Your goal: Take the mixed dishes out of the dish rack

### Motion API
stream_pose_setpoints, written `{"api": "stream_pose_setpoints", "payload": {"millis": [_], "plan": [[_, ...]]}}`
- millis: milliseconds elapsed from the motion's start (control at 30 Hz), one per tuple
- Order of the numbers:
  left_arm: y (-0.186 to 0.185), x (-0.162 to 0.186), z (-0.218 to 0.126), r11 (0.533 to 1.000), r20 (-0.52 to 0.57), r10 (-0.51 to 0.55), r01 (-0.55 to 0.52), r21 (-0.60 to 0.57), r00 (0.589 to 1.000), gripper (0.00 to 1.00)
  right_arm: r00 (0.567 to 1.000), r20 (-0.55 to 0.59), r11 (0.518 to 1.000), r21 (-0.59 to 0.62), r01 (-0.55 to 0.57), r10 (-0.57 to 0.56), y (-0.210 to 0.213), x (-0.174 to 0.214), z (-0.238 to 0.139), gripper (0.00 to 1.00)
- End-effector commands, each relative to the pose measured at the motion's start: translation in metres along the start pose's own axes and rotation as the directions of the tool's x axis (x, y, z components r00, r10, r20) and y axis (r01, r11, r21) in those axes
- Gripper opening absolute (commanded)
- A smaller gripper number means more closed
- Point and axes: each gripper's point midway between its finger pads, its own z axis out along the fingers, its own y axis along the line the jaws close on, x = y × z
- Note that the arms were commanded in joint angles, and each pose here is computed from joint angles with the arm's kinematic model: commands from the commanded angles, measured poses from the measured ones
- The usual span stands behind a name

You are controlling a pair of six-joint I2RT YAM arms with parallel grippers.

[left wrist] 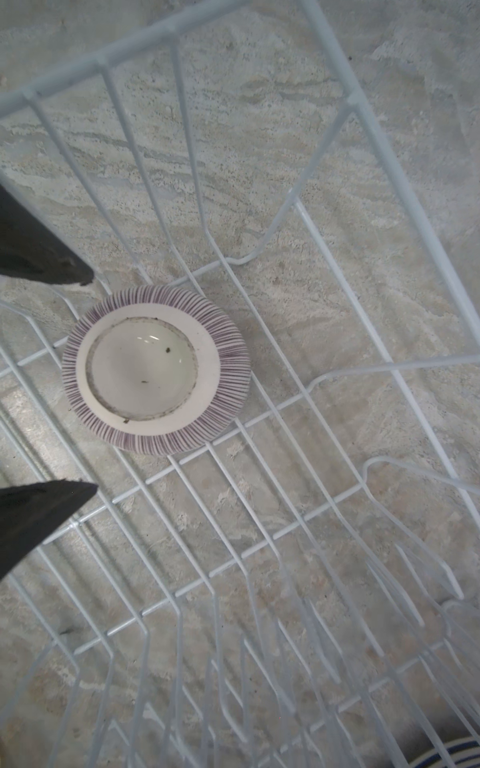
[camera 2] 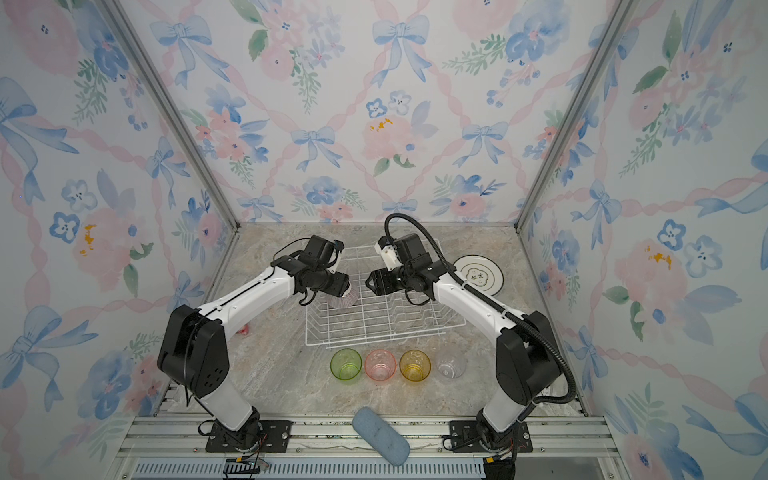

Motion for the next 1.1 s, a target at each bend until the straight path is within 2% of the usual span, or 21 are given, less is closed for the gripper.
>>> {"api": "stream_pose_setpoints", "payload": {"millis": [0,233,800,933,1067], "plan": [[0.004,0.005,0.007,0.999,-0.052,0.003,-0.005,-0.036,0.999,0.71,0.999,0.040,1.000,-0.017,-0.006,0.007,0.003,-0.006,-0.014,0.69],[0.003,0.007,0.024,0.999,-0.098,-0.006,0.002,-0.042,0.995,0.69,0.998,0.053,1.000,-0.012,-0.022,0.023,-0.004,-0.006,-0.020,0.69],[0.004,0.010,0.042,0.999,-0.151,0.002,-0.010,-0.052,0.989,0.50,0.997,0.054,0.998,-0.031,-0.051,0.052,-0.012,-0.002,-0.014,0.69],[0.002,0.011,0.045,0.999,-0.161,0.003,-0.010,-0.045,0.987,0.42,0.996,0.043,0.994,-0.077,-0.071,0.075,-0.008,0.001,-0.010,0.69],[0.001,0.009,0.042,0.999,-0.153,-0.005,0.000,-0.033,0.988,0.37,0.994,0.014,0.978,-0.178,-0.108,0.112,0.004,0.006,-0.002,0.69]]}}
